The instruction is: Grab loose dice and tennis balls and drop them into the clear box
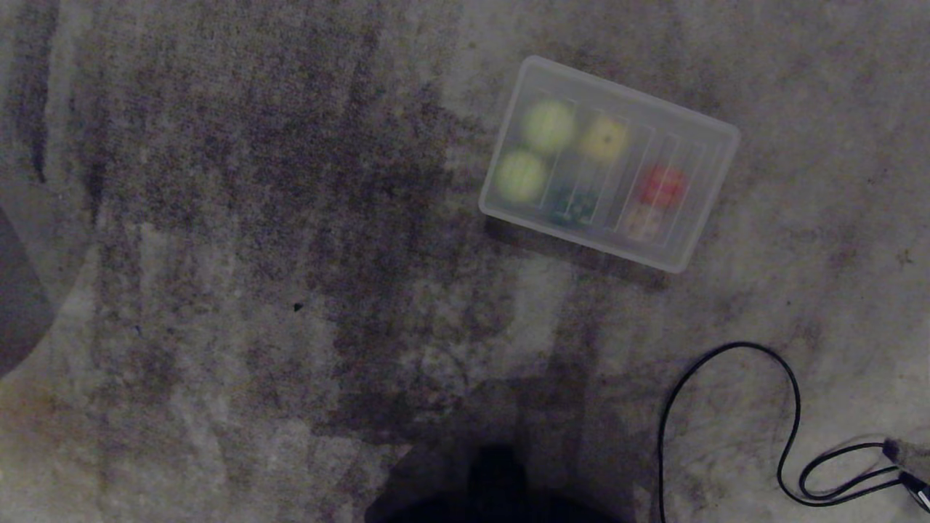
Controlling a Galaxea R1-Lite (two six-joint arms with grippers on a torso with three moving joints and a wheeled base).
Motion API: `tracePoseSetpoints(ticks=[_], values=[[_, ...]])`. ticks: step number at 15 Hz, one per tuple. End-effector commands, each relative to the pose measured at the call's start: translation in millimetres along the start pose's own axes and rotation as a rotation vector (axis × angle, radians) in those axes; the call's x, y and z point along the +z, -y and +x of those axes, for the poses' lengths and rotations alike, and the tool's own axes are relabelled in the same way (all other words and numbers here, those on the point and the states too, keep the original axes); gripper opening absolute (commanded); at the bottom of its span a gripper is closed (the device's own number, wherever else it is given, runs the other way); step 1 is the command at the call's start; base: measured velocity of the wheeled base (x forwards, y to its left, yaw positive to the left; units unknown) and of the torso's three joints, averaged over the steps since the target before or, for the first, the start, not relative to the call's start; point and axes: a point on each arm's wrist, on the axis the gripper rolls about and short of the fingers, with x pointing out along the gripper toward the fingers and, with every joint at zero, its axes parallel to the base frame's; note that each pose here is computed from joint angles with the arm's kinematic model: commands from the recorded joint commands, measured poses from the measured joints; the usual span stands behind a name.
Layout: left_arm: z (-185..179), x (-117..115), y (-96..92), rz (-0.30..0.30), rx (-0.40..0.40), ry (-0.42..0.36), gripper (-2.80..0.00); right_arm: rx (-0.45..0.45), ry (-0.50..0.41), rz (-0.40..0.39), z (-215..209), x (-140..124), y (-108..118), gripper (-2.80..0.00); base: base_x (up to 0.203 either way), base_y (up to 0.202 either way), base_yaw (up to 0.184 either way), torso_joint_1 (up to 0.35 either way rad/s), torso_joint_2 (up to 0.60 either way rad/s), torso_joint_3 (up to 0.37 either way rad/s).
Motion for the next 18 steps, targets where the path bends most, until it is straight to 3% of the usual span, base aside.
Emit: tracePoseSetpoints(ticks=[1, 6, 9, 12, 14, 18], values=[[0.2, -0.4, 0.0, -0.001, 0.001, -0.002, -2.80, -0.021, 0.107, -0.021, -21.5, -41.3, 6.2, -2.80, 0.000, 0.000, 0.000, 0.000, 0.00, 0.000], [0.2, -0.4, 0.0, -0.001, 0.001, -0.002, -2.80, -0.101, 0.222, -0.094, -27.5, -100.0, 16.3, -2.80, 0.000, 0.000, 0.000, 0.000, 0.00, 0.000], [0.2, -0.4, -0.1, -0.001, 0.000, -0.002, -2.80, -0.095, 0.360, -0.107, -34.9, -112.9, 17.4, -2.80, 0.000, 0.000, 0.000, 0.000, 0.00, 0.000], [0.2, -0.4, -0.1, -0.001, 0.000, -0.002, -2.80, -0.094, 0.358, -0.115, -34.5, -114.3, 17.8, -2.80, 0.000, 0.000, 0.000, 0.000, 0.00, 0.000], [0.2, -0.4, 0.0, -0.001, 0.002, -0.002, -2.80, -0.087, 0.354, -0.180, -34.3, -114.5, 17.4, -2.80, 0.000, 0.000, 0.000, 0.000, 0.00, 0.000], [0.2, -0.4, -0.1, -0.001, 0.000, -0.002, -2.80, -0.084, 0.356, -0.168, -34.3, -114.4, 17.4, -2.80, 0.000, 0.000, 0.000, 0.000, 0.00, 0.000]])
